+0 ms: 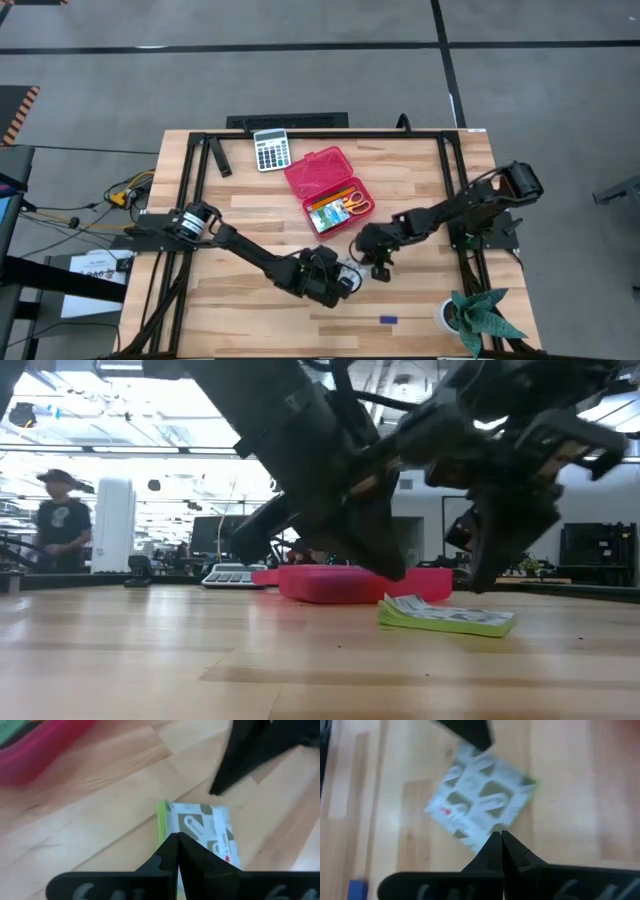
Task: Pack school essentials
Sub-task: Put the green sticky notes into the red supply box
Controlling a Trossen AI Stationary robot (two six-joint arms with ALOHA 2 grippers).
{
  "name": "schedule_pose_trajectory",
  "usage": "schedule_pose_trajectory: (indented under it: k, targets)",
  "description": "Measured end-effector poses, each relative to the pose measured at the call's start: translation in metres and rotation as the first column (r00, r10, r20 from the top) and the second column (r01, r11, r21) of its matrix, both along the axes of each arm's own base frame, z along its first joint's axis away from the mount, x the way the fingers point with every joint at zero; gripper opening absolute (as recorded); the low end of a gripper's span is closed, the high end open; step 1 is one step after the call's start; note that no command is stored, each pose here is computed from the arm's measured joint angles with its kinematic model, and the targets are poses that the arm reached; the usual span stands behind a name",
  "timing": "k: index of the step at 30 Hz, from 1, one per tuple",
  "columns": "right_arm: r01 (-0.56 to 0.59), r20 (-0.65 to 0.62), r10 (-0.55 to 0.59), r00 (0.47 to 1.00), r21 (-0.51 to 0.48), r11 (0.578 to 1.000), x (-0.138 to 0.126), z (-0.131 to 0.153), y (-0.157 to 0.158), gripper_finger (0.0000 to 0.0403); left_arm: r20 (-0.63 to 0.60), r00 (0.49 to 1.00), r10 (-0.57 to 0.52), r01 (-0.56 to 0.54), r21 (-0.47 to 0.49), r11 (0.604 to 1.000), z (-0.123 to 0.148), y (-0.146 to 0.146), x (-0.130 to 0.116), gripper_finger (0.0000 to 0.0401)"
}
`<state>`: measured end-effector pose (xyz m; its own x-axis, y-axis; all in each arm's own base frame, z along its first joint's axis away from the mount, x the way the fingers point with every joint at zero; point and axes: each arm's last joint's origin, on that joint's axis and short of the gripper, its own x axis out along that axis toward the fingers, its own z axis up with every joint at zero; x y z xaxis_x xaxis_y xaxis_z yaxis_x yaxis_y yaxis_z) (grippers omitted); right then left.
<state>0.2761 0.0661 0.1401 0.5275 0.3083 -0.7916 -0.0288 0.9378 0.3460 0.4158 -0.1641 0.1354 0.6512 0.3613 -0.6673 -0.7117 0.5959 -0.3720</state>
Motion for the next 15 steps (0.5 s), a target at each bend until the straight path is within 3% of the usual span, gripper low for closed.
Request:
schedule_pose_trajectory:
  k: [4, 12, 15]
  targets:
    - [-0.034, 0.012, 0.034, 0.999, -0.023, 0.999, 0.001, -0.004, 0.008, 0.0037, 0.034, 0.999, 0.021, -0.02, -0.02, 1.0, 0.003, -0.008, -0.003, 0.0]
    - [-0.01, -0.016, 0.01, 1.0, -0.026, 1.0, 0.009, -0.029, 0.018, 0.0204, 0.017, 0.999, 0.038, -0.037, -0.047, 0.998, -0.013, -0.021, -0.008, 0.0]
    - [-0.003, -0.027, 0.002, 1.0, -0.034, 0.999, 0.009, -0.034, 0.021, 0.0248, 0.002, 0.999, 0.047, -0.047, -0.077, 0.996, -0.024, -0.022, -0.007, 0.0]
